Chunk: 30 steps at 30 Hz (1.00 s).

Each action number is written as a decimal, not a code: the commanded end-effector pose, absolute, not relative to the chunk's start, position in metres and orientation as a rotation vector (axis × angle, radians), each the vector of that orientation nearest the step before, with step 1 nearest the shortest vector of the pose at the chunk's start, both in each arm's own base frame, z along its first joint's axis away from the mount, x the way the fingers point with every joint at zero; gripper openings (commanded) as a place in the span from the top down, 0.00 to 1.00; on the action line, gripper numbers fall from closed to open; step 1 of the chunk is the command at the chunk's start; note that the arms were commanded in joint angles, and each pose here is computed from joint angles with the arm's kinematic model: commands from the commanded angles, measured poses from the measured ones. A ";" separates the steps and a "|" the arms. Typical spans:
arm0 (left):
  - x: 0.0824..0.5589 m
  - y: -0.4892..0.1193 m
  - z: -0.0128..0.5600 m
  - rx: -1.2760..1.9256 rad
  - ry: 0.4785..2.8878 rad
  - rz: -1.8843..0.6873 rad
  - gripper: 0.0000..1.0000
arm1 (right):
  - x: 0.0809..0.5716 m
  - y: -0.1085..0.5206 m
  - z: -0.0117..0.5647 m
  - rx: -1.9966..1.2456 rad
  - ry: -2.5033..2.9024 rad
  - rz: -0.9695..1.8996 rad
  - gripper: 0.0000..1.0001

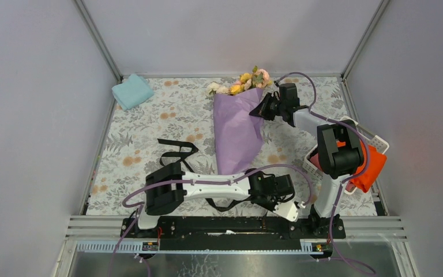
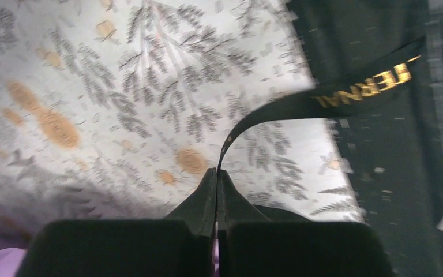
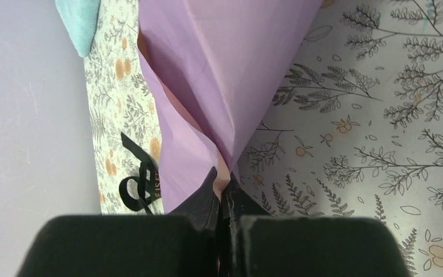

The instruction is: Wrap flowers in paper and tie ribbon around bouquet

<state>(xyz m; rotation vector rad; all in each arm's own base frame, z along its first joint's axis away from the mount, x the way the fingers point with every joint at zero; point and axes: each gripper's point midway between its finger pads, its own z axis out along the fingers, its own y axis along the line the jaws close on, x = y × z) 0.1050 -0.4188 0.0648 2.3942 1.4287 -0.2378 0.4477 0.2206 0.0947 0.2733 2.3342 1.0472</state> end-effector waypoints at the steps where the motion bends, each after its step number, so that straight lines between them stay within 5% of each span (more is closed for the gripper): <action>1: 0.154 -0.435 0.066 2.275 1.276 0.062 1.00 | 0.467 0.231 0.143 0.201 2.218 1.084 1.00; 11: 0.234 -0.442 0.079 1.958 1.151 0.418 1.00 | 0.468 0.232 0.153 0.166 2.219 1.078 1.00; 18: 0.270 -0.445 0.117 1.773 1.144 0.538 0.76 | 0.468 0.231 0.150 0.154 2.229 1.062 1.00; 23: 0.193 -0.436 0.098 2.089 1.308 0.140 0.33 | 0.466 0.230 0.142 0.146 2.248 1.052 1.00; 30: 0.133 -0.402 0.152 2.184 1.458 -0.217 0.21 | 0.467 0.231 0.140 0.157 2.244 1.058 1.00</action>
